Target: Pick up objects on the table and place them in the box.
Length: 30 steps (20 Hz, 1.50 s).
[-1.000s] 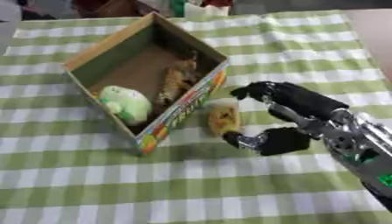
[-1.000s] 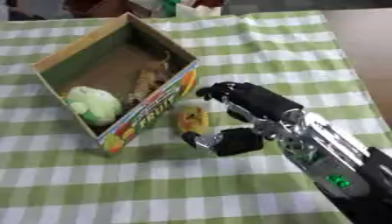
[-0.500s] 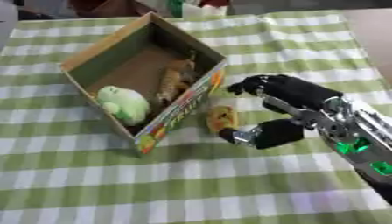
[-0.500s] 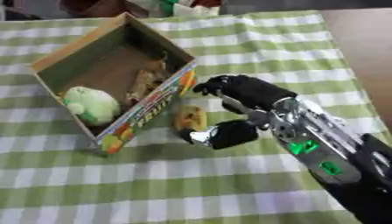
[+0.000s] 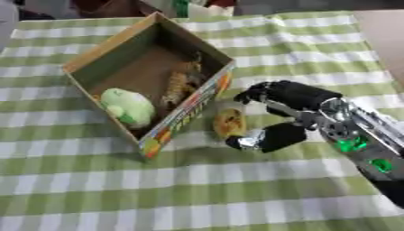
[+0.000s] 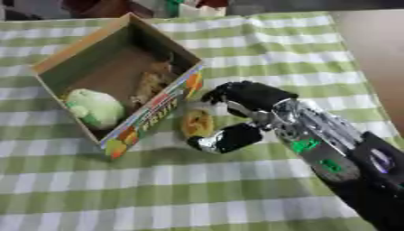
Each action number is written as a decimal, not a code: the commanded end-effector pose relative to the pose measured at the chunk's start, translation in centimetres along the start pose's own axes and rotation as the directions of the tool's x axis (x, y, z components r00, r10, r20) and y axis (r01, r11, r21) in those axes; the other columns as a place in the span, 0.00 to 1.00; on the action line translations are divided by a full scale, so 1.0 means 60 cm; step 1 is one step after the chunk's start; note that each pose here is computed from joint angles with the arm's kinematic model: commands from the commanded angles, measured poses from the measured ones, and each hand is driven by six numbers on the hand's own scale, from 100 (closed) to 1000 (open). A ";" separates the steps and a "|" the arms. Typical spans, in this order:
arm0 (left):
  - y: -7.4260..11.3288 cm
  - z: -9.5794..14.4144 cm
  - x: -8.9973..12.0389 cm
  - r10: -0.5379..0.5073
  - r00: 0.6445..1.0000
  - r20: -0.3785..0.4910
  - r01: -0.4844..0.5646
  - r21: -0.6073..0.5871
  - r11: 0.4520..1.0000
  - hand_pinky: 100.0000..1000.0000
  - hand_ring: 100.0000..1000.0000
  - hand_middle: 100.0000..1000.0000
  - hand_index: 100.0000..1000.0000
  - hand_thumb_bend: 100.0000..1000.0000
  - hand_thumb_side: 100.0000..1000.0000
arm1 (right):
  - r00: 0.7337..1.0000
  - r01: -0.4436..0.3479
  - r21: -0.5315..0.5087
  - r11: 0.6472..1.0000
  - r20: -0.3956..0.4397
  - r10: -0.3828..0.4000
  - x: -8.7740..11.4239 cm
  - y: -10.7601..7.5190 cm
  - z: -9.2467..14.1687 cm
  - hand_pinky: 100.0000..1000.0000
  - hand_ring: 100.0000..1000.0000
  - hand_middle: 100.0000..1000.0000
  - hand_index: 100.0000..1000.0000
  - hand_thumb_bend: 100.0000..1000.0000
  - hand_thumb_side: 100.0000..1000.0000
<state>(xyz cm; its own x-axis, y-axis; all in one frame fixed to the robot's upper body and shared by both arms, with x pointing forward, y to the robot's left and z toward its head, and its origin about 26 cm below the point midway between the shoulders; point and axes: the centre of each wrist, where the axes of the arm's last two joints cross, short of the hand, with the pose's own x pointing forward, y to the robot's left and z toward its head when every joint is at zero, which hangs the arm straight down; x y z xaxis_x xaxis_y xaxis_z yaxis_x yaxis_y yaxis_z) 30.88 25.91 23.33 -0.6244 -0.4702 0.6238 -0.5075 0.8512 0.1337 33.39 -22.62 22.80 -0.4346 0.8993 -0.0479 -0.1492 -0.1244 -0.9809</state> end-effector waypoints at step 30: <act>0.004 -0.002 0.008 0.005 1.000 0.011 -0.005 -0.005 1.000 0.51 0.58 0.61 0.80 0.00 1.00 | 0.997 0.057 -0.345 0.937 -0.032 -0.073 0.010 0.018 -0.033 0.62 0.53 0.35 0.48 0.00 0.04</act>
<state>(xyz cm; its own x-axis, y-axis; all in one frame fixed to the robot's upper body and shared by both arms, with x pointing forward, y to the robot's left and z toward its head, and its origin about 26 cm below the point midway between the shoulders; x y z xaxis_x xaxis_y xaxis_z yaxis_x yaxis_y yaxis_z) 30.85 25.86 23.03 -0.6162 -0.4656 0.6352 -0.5029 0.8533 0.1376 35.00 -21.17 20.22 -0.3912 0.9201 0.0172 0.1082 0.0645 -0.9920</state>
